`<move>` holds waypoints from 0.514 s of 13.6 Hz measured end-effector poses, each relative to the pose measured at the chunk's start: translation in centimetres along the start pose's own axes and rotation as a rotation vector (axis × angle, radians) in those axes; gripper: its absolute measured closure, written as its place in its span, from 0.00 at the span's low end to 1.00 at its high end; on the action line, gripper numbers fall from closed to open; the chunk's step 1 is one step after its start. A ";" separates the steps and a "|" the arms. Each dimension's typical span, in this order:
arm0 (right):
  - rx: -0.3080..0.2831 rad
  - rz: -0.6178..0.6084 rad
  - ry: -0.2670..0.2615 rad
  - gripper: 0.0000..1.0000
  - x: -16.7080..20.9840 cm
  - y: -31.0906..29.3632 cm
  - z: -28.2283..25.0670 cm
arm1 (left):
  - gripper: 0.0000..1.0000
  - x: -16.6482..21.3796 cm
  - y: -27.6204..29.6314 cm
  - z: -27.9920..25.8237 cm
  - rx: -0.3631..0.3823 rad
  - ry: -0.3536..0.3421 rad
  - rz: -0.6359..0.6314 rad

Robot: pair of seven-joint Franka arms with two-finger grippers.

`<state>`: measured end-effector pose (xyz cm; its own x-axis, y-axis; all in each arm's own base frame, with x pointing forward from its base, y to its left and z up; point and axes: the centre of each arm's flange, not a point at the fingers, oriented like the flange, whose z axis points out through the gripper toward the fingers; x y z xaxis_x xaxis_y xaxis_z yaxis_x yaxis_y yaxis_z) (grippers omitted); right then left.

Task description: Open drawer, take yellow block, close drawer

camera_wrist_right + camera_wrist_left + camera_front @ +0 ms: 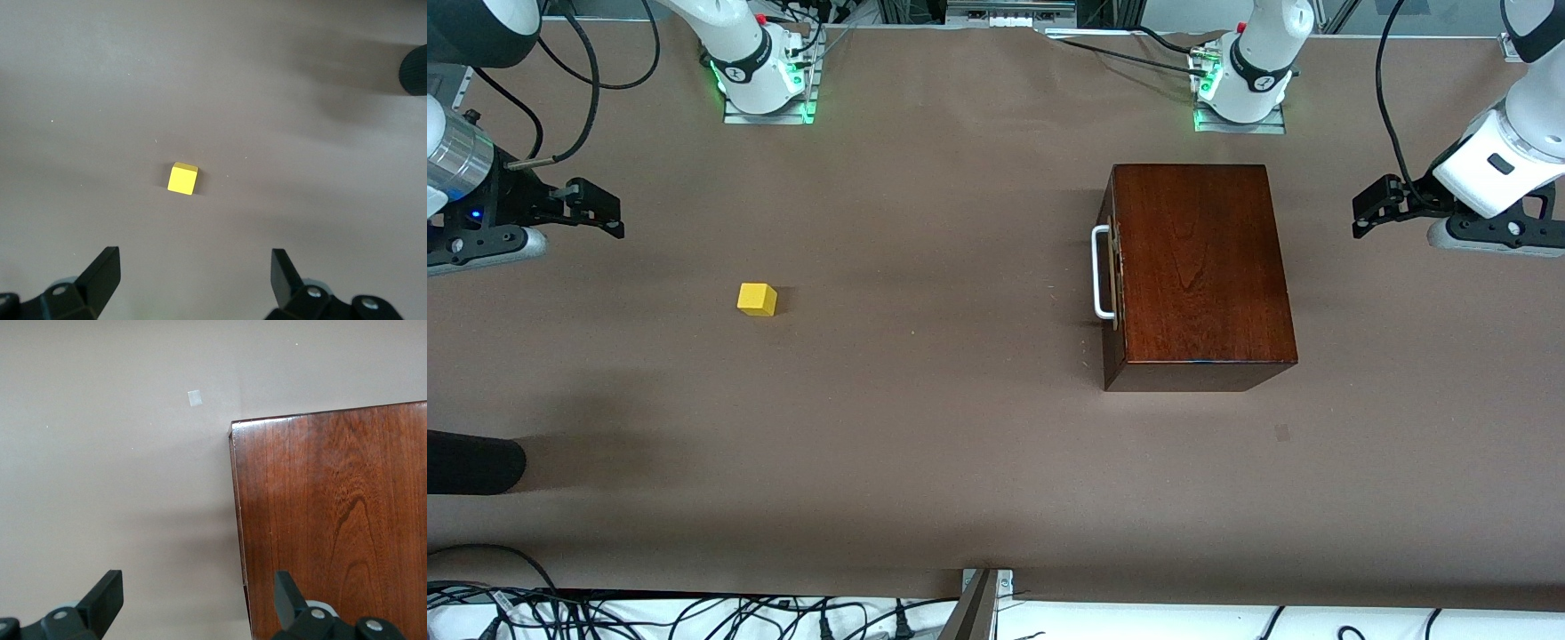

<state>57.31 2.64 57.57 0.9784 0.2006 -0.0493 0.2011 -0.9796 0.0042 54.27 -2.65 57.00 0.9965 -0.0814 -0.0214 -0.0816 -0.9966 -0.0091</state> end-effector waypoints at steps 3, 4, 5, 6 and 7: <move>0.000 0.001 -0.001 0.00 0.0 0.1 0.0 | 0.00 0.0 0.2 0.0 0.000 -0.001 0.004; 0.000 0.001 -0.001 0.00 0.0 0.1 0.0 | 0.00 0.0 0.2 0.0 0.000 -0.001 0.005; 0.000 0.001 -0.001 0.00 0.0 0.1 0.0 | 0.00 0.0 0.2 0.0 0.000 -0.002 0.006; 0.000 0.001 -0.001 0.00 0.0 0.1 0.0 | 0.00 0.0 0.2 0.0 0.000 -0.002 0.006; 0.000 0.001 -0.001 0.00 0.0 0.1 0.0 | 0.00 0.0 0.2 0.0 0.000 -0.002 0.007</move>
<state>57.33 2.56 57.54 0.9787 0.1992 -0.0500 0.1996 -0.9799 0.0045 54.23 -2.87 57.01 0.9958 -0.0888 -0.0237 -0.0890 -0.9960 -0.0090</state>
